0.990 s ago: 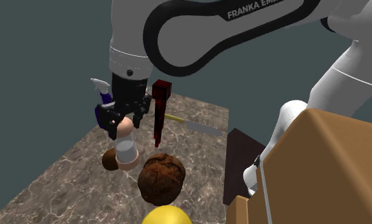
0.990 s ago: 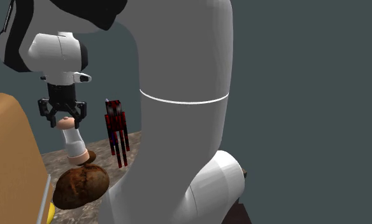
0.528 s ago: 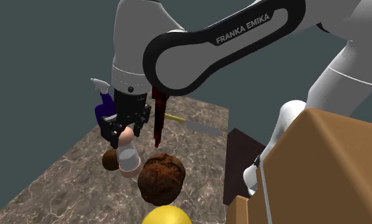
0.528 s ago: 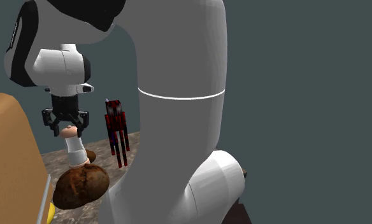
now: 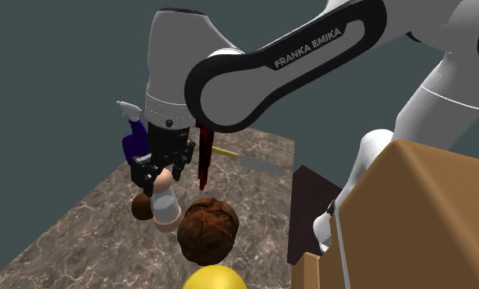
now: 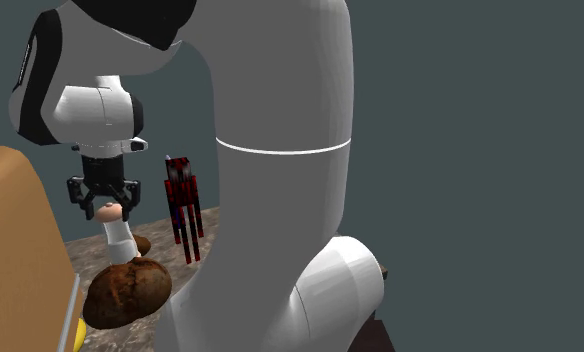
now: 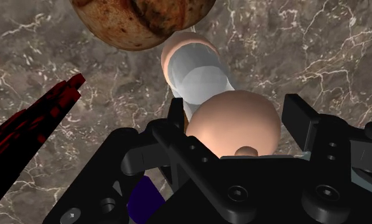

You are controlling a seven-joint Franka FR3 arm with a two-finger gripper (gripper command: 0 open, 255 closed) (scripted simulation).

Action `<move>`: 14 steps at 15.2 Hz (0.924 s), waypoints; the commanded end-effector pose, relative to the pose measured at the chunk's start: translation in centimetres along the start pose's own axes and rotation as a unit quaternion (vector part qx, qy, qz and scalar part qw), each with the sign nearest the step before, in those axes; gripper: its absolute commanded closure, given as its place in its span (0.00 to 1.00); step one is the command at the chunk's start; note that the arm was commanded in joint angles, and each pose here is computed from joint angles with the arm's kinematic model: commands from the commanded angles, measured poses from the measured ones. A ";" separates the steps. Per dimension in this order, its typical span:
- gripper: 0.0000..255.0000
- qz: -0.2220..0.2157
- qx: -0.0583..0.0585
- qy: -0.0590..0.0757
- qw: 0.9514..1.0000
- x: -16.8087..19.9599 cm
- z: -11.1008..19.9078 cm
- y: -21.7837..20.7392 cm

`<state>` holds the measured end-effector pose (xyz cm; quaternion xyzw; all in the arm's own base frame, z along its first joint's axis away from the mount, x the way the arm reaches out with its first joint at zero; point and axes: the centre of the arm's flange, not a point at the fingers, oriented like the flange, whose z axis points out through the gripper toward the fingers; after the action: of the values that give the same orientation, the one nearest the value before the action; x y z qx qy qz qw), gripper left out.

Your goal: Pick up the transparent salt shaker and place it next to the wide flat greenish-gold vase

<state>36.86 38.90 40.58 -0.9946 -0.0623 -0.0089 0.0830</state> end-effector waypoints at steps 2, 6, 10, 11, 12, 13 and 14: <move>0.00 0.000 0.000 0.000 1.000 0.0 0.0 0.0; 0.00 0.000 0.000 0.000 1.000 0.0 0.0 0.0; 0.00 0.000 0.000 0.000 1.000 0.0 -4.0 0.0; 0.00 0.000 0.000 0.000 1.000 0.0 -5.0 0.0; 0.00 0.000 0.000 0.000 1.000 0.0 -5.0 0.0; 0.00 0.000 0.000 0.000 1.000 0.0 -5.0 0.0; 0.00 0.000 0.000 0.000 1.000 0.0 -5.0 0.0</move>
<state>36.84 38.18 45.38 -0.9945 -0.0622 -0.0093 0.0833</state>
